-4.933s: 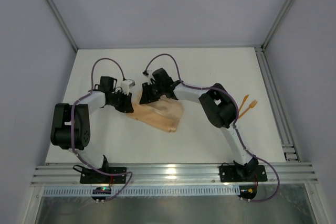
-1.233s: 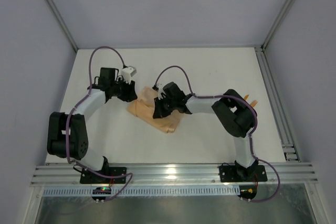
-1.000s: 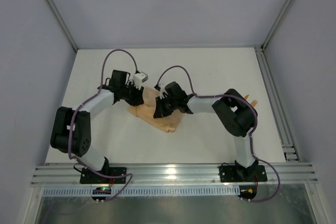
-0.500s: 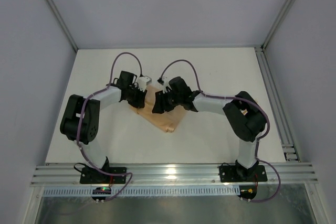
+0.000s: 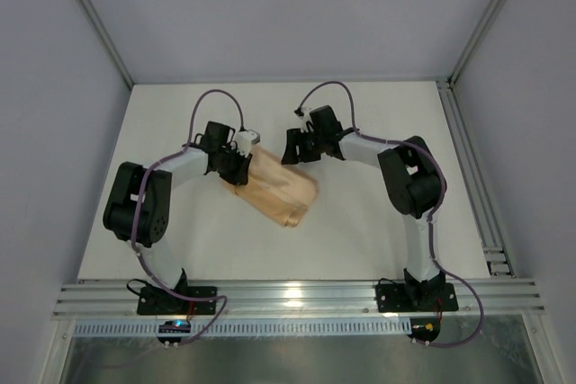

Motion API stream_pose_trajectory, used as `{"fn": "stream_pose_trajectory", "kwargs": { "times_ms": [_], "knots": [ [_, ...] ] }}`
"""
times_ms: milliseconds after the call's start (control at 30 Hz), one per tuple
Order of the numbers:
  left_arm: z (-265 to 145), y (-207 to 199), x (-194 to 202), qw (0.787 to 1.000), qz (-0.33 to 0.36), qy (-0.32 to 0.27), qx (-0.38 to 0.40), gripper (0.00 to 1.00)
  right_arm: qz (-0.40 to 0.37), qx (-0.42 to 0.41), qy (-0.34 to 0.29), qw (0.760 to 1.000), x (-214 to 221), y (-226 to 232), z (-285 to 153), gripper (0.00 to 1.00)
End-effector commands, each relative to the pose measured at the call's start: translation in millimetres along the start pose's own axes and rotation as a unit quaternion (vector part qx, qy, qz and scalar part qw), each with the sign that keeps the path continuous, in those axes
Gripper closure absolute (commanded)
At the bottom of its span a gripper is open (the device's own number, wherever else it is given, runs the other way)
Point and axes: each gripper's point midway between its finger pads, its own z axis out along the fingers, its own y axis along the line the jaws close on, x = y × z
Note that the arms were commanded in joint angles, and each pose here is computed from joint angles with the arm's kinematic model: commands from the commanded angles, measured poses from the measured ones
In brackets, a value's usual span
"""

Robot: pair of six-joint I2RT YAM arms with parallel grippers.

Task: Fold the napkin into a case and place the utensils inside
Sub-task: Smooth out the 2/3-rectangle-folded napkin at the center of the board.

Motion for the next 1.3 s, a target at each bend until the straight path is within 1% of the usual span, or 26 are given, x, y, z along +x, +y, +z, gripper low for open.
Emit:
{"fn": "stream_pose_trajectory", "kwargs": {
  "times_ms": [0,100,133,200,233,333,367,433,533,567,600,633,667,700,733,767,800,900,1000,1167,1267],
  "knots": [
    [5.4,6.8,9.0,1.0,-0.001,0.015,-0.017,0.8,-0.006,-0.05,0.049,0.998,22.2,19.7,9.8,0.35],
    [5.5,6.2,10.2,1.0,-0.002,0.016,-0.016,0.8,0.001,-0.083,0.055,0.995,29.6,28.0,11.8,0.38],
    [5.5,6.3,9.8,1.0,-0.001,0.015,-0.016,0.8,0.006,-0.09,0.059,0.994,33.0,29.6,12.4,0.44],
    [5.8,6.5,9.6,1.0,-0.001,0.015,-0.016,0.8,0.013,-0.121,0.064,0.99,36.5,37.7,13.8,0.5],
    [5.7,6.1,9.9,1.0,-0.002,0.016,-0.015,0.8,0.017,-0.128,0.065,0.99,37.0,39.6,14.4,0.56],
    [5.6,6.2,9.5,1.0,-0.001,0.016,-0.015,0.8,0.027,-0.146,0.06,0.987,34.5,46.7,15.4,0.64],
    [5.6,6.2,9.5,1.0,-0.001,0.016,-0.015,0.8,0.031,-0.147,0.055,0.987,31.8,47.8,15.5,0.72],
    [6.3,6.2,10.4,1.0,-0.002,0.017,-0.015,0.8,0.024,-0.146,0.033,0.988,20.5,50.6,12.6,0.78],
    [6.6,6.3,9.4,1.0,-0.001,0.017,-0.014,0.8,0.012,-0.134,0.012,0.991,7.2,54.5,4.8,0.82],
    [6.8,5.9,9.8,1.0,-0.003,0.018,-0.013,0.8,0.008,-0.117,0.004,0.993,3.5,51.0,4.9,0.82],
    [6.7,5.6,9.0,1.0,-0.003,0.017,-0.012,0.8,-0.01,-0.114,0.0,0.993,1.1,56.8,4.3,0.84],
    [7.5,5.2,9.1,1.0,-0.002,0.018,-0.011,0.8,-0.015,-0.103,0.01,0.995,5.9,57.5,3.4,0.85],
    [8.1,4.4,10.0,1.0,-0.004,0.019,-0.007,0.81,-0.025,-0.08,0.007,0.996,4.2,55.3,3.7,0.85],
    [8.6,4.4,9.8,1.0,-0.004,0.019,-0.006,0.81,-0.053,-0.073,0.008,0.996,6.3,65.3,5.0,0.86],
    [8.9,4.6,9.3,1.0,-0.004,0.02,-0.006,0.81,-0.065,-0.06,0.015,0.996,11.6,67.3,4.6,0.86],
    [10.1,4.4,11.8,1.0,-0.007,0.025,-0.004,0.81,-0.078,-0.035,0.007,0.996,10.5,65.8,2.2,0.86],
    [10.1,4.7,10.5,1.0,-0.007,0.025,-0.005,0.81,-0.093,-0.031,0.005,0.995,13.8,73.9,1.6,0.87],
    [12.5,9.1,11.6,0.999,-0.016,0.029,-0.014,0.81,-0.115,0.003,-0.012,0.993,15.0,74.3,-5.7,0.88],
    [15.8,12.5,14.3,0.999,-0.025,0.04,-0.019,0.81,-0.144,0.017,-0.026,0.989,16.7,84.2,-7.9,0.89],
    [16.8,13.9,12.4,0.998,-0.032,0.046,-0.02,0.81,-0.193,0.019,-0.029,0.981,24.7,106.4,-4.1,0.9],
    [16.7,12.9,12.9,0.998,-0.032,0.047,-0.018,0.82,-0.199,0.033,-0.036,0.979,22.9,108.2,-4.8,0.89]
  ]
}}
